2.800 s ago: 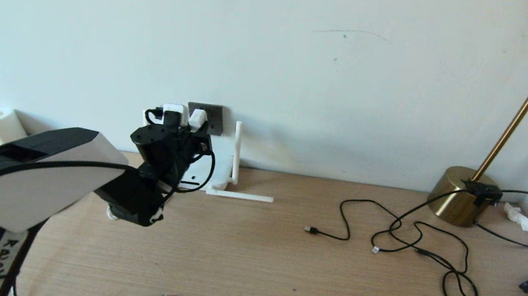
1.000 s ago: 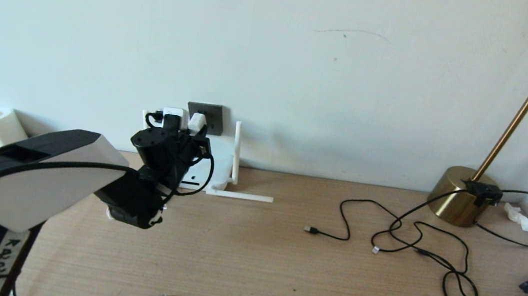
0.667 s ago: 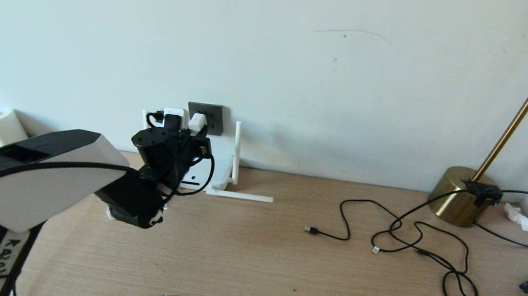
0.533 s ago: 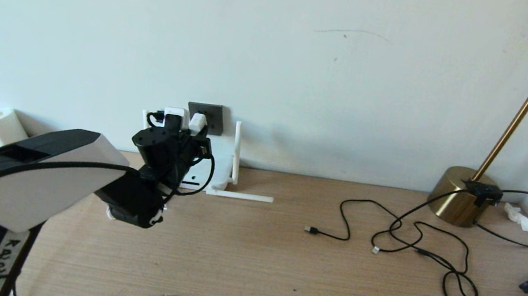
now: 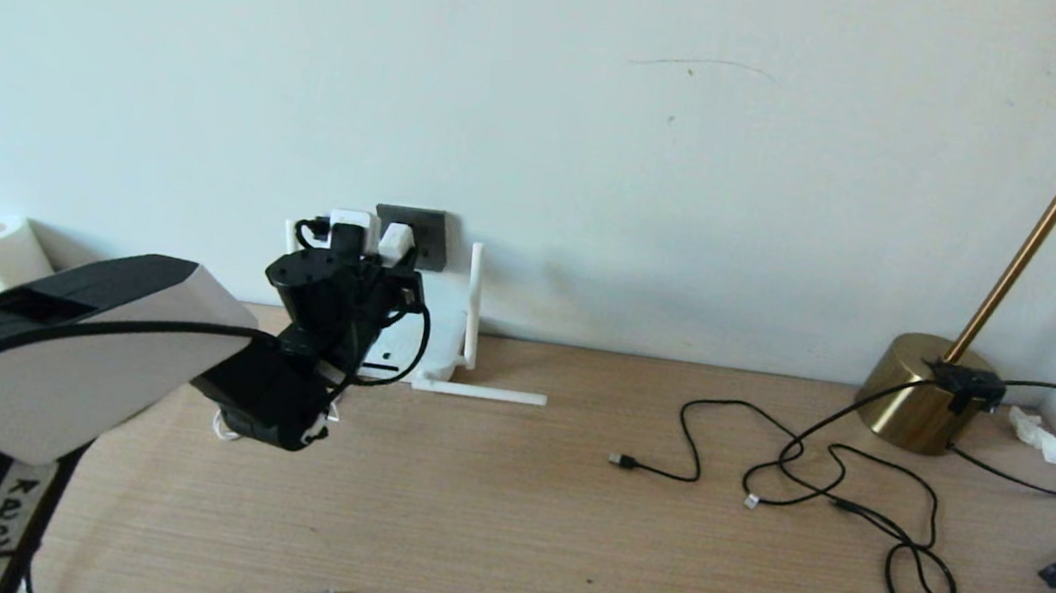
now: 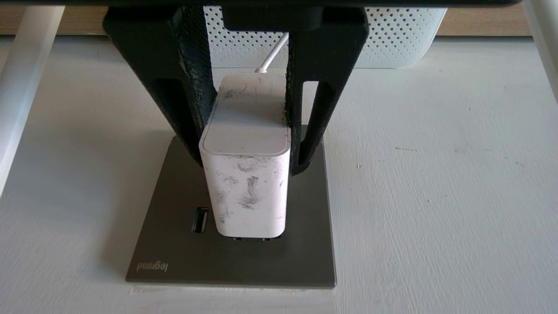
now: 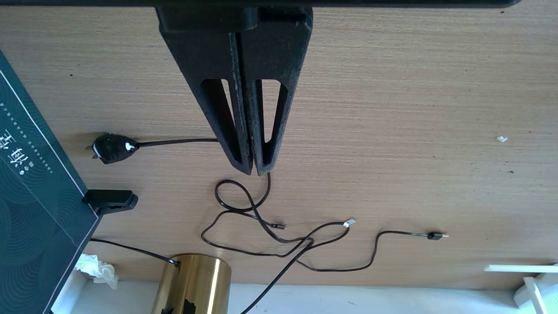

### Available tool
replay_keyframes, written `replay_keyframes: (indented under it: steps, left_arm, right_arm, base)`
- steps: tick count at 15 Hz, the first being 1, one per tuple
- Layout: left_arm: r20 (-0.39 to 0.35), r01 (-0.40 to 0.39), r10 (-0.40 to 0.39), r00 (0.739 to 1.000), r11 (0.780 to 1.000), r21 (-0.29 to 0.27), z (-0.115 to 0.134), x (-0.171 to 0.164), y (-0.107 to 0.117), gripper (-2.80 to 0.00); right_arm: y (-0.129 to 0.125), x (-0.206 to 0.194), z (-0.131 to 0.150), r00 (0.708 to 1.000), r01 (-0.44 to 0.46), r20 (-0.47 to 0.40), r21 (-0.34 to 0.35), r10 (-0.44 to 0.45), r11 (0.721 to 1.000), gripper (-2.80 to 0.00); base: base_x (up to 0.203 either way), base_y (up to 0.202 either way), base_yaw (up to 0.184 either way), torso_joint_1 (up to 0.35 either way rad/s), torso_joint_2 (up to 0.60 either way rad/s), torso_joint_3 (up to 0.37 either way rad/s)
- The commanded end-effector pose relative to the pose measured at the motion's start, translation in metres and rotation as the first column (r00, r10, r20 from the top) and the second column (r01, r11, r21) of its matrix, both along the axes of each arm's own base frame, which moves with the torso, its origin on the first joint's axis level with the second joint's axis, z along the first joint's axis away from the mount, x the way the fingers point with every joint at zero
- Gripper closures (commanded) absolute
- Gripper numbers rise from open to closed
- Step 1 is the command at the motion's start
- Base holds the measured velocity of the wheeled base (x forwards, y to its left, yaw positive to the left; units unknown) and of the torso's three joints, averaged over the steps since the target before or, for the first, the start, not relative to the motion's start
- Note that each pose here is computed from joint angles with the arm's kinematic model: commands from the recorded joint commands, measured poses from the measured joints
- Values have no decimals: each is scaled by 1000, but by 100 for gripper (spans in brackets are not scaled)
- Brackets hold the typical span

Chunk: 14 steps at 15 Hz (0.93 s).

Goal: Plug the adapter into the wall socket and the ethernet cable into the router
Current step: Plug plug into socket

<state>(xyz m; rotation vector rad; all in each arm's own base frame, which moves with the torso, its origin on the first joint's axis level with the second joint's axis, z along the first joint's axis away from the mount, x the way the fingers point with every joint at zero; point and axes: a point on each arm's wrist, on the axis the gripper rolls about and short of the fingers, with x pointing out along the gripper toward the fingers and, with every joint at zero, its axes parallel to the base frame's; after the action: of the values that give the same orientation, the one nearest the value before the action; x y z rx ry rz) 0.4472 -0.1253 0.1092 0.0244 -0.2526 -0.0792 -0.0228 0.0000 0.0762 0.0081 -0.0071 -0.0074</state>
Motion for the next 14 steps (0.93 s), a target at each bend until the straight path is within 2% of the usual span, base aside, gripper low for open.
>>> replay_keyframes:
  steps: [1,14]
  left_arm:
    - [16,-2,2,1000,1000,-4,4,0,0,0]
    - [19,-3,3,1000,1000,-6,11,2,-1,0]
  right_arm:
    - [0,0,0,1000,0,-1,0,0,1000,0]
    - [0,0,0,1000,0,-1,0,0,1000,0]
  base:
    - [0,0,0,0,0,0]
    - [0,0,0,0,0,0]
